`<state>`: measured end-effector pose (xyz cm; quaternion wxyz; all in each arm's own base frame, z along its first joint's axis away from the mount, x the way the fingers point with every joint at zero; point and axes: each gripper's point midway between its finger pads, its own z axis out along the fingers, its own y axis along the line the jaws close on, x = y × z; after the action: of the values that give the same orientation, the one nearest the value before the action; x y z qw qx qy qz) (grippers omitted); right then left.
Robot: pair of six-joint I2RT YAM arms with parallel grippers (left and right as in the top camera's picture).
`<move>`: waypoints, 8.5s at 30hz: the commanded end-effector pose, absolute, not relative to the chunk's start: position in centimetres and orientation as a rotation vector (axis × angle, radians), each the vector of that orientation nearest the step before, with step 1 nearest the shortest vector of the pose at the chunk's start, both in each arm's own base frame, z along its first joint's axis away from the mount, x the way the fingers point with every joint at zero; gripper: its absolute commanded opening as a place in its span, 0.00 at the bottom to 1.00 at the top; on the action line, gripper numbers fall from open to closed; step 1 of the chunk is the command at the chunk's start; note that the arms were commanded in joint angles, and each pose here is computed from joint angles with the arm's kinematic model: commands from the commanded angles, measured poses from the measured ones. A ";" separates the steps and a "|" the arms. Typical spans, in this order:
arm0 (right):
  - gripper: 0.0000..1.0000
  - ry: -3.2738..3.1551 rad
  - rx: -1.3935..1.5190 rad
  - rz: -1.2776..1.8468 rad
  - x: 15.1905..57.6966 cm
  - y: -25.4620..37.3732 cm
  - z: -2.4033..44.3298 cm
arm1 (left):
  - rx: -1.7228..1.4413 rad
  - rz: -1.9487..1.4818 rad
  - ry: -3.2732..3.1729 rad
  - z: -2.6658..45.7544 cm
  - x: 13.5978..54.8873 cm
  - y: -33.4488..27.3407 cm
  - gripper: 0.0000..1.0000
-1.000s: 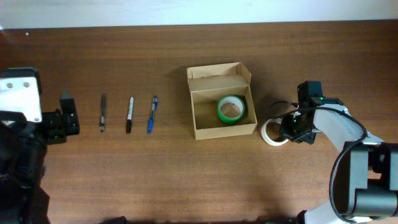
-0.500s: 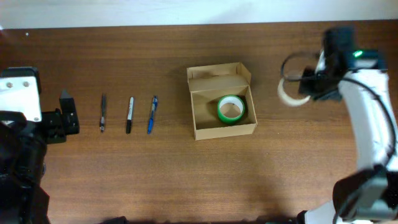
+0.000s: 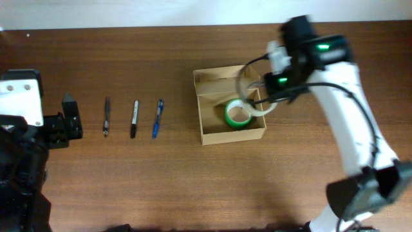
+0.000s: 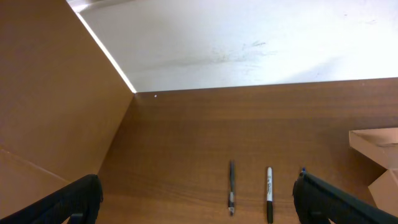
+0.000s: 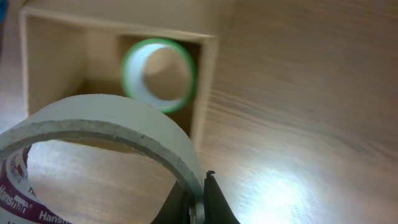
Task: Pack container
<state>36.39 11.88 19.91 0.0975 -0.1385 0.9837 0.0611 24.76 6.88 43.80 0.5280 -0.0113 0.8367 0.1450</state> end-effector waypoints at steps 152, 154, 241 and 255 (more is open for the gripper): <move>0.04 3.041 0.344 0.432 35.1 6.6 5.3 | 0.156 0.066 2.359 32.7 35.6 4.5 0.99; 0.04 3.051 0.374 0.466 34.8 7.0 5.4 | 0.156 0.066 2.359 32.7 35.6 4.5 0.99; 0.99 2.210 0.280 -0.236 21.0 -4.5 45.7 | 0.109 0.048 2.791 7.5 36.5 12.7 0.80; 0.99 2.223 0.258 -0.191 21.1 -3.8 45.5 | -0.059 -0.029 2.889 1.1 37.0 12.9 0.68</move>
<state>21.34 -4.16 45.25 0.4294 0.1094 0.8924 -0.0848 37.35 13.26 2.50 0.1381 0.0035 0.9904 0.0060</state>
